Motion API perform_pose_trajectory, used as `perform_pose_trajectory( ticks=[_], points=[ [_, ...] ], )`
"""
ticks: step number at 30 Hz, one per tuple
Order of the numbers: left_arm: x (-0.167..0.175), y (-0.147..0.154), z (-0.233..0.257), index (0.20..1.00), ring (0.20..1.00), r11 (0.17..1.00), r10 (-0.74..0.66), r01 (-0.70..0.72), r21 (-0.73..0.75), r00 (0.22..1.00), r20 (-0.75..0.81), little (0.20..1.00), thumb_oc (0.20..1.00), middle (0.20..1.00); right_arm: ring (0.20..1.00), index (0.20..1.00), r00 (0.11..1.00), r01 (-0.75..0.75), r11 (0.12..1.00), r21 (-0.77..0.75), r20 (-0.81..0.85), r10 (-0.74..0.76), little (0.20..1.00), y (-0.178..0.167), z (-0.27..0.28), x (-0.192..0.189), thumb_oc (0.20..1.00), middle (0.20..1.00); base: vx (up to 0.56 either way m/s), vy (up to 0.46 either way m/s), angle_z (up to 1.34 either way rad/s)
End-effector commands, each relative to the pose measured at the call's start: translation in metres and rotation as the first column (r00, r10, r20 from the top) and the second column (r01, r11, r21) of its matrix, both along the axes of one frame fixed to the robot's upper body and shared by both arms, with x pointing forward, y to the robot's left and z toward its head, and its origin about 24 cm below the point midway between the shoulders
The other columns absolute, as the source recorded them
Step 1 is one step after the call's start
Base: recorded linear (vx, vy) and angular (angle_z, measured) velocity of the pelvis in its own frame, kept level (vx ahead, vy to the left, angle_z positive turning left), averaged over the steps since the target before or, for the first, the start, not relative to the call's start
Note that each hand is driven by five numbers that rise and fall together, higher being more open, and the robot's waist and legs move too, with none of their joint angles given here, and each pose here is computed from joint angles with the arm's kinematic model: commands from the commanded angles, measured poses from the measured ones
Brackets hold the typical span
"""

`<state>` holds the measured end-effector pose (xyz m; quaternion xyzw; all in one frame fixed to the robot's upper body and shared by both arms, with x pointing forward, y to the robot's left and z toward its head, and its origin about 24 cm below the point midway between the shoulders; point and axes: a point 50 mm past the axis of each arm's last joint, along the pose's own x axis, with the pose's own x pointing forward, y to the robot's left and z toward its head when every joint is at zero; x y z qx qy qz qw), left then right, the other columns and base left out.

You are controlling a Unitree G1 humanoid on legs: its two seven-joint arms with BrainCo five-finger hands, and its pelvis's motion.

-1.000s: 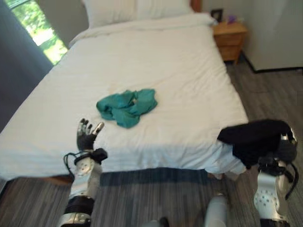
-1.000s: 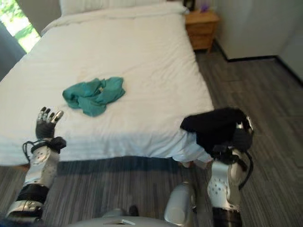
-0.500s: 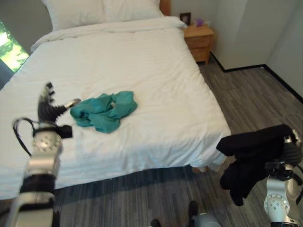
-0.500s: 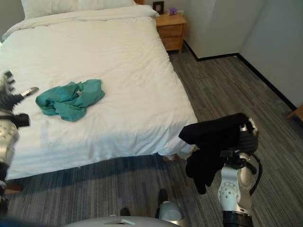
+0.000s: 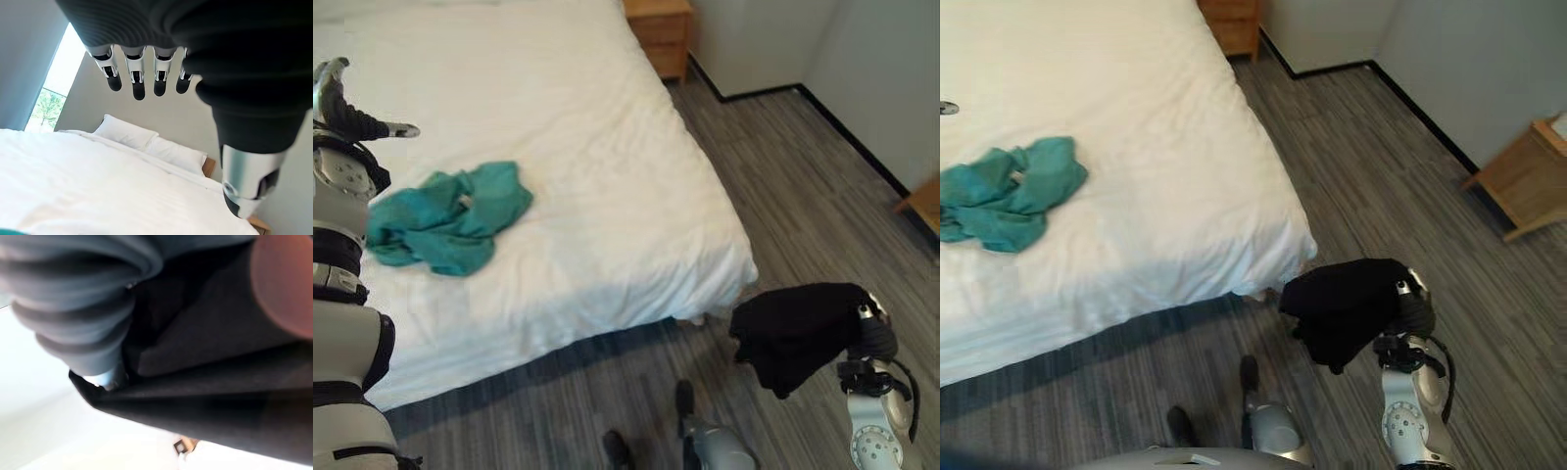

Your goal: Pick up bed clothes into laundry basket.

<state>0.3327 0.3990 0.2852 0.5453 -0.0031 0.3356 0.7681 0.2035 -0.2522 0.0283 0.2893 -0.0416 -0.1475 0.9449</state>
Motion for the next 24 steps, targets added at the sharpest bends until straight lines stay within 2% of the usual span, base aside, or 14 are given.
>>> perform_pose_trajectory(
  ticks=[1, 5, 7, 11, 13, 20, 21, 22, 23, 24],
  points=[
    [-0.014, -0.001, 0.070, 1.000, 1.000, 1.000, 0.021, -0.022, 0.003, 0.974, 0.225, 1.000, 1.000, 1.000, 0.200, 0.200, 0.979, -0.043, 0.999, -0.010, 0.198, 0.045, 0.200, 0.000, 0.037, 0.020, 0.200, 0.200, -0.04, 0.002, -0.15],
    [-0.021, 0.006, 0.075, 1.000, 1.000, 0.997, 0.078, -0.081, 0.006, 0.972, 0.220, 1.000, 1.000, 1.000, 0.200, 0.200, 0.982, -0.068, 0.997, -0.018, 0.174, 0.071, 0.200, 0.003, 0.033, 0.017, 0.200, 0.200, -0.02, -0.003, -0.01],
    [-0.026, 0.005, 0.091, 1.000, 1.000, 0.995, 0.094, -0.095, -0.013, 0.953, 0.288, 1.000, 1.000, 1.000, 0.200, 0.200, 0.983, -0.088, 0.995, -0.036, 0.156, 0.093, 0.200, 0.005, 0.030, 0.017, 0.200, 0.200, -0.09, -0.002, -0.03],
    [-0.034, 0.005, 0.109, 1.000, 1.000, 0.991, 0.124, -0.136, 0.014, 0.938, 0.322, 1.000, 1.000, 1.000, 0.200, 0.200, 0.979, -0.118, 0.991, -0.064, 0.157, 0.127, 0.200, 0.008, 0.033, 0.018, 0.200, 0.200, -0.06, -0.024, 0.02],
    [-0.045, 0.020, 0.105, 1.000, 1.000, 0.981, 0.195, -0.188, -0.054, 0.931, 0.308, 1.000, 1.000, 1.000, 0.200, 0.200, 0.971, -0.156, 0.985, -0.078, 0.172, 0.167, 0.200, 0.013, 0.037, 0.019, 0.200, 0.200, 0.05, -0.012, 0.03],
    [-0.050, 0.035, 0.088, 1.000, 1.000, 0.969, 0.247, -0.236, -0.076, 0.945, 0.214, 1.000, 1.000, 1.000, 0.200, 0.200, 0.967, -0.161, 0.982, -0.103, 0.183, 0.178, 0.200, 0.009, 0.039, 0.012, 0.200, 0.200, -0.01, -0.025, 0.02],
    [-0.051, 0.040, 0.079, 0.947, 0.947, 0.964, 0.261, -0.247, -0.097, 0.947, 0.185, 0.947, 0.947, 0.947, 0.200, 0.200, 0.966, -0.162, 0.981, -0.106, 0.184, 0.179, 0.200, 0.009, 0.039, 0.010, 0.200, 0.200, 0.00, 0.000, 0.00],
    [-0.052, 0.044, 0.070, 0.784, 0.784, 0.960, 0.273, -0.257, -0.114, 0.950, 0.151, 0.784, 0.784, 0.784, 0.200, 0.200, 0.966, -0.164, 0.981, -0.103, 0.186, 0.181, 0.200, 0.009, 0.039, 0.009, 0.200, 0.200, 0.00, 0.021, -0.04],
    [-0.053, 0.048, 0.060, 0.275, 0.275, 0.954, 0.282, -0.267, -0.134, 0.954, 0.105, 0.275, 0.275, 0.275, 0.200, 0.200, 0.965, -0.165, 0.980, -0.108, 0.187, 0.183, 0.200, 0.008, 0.040, 0.007, 0.200, 0.200, 0.00, 0.023, -0.05],
    [-0.053, 0.049, 0.058, 0.200, 0.200, 0.954, 0.282, -0.267, -0.135, 0.954, 0.103, 0.200, 0.200, 0.200, 0.200, 0.200, 0.965, -0.165, 0.980, -0.110, 0.185, 0.184, 0.200, 0.008, 0.040, 0.007, 0.200, 0.200, 0.01, 0.026, -0.06]
  ],
)
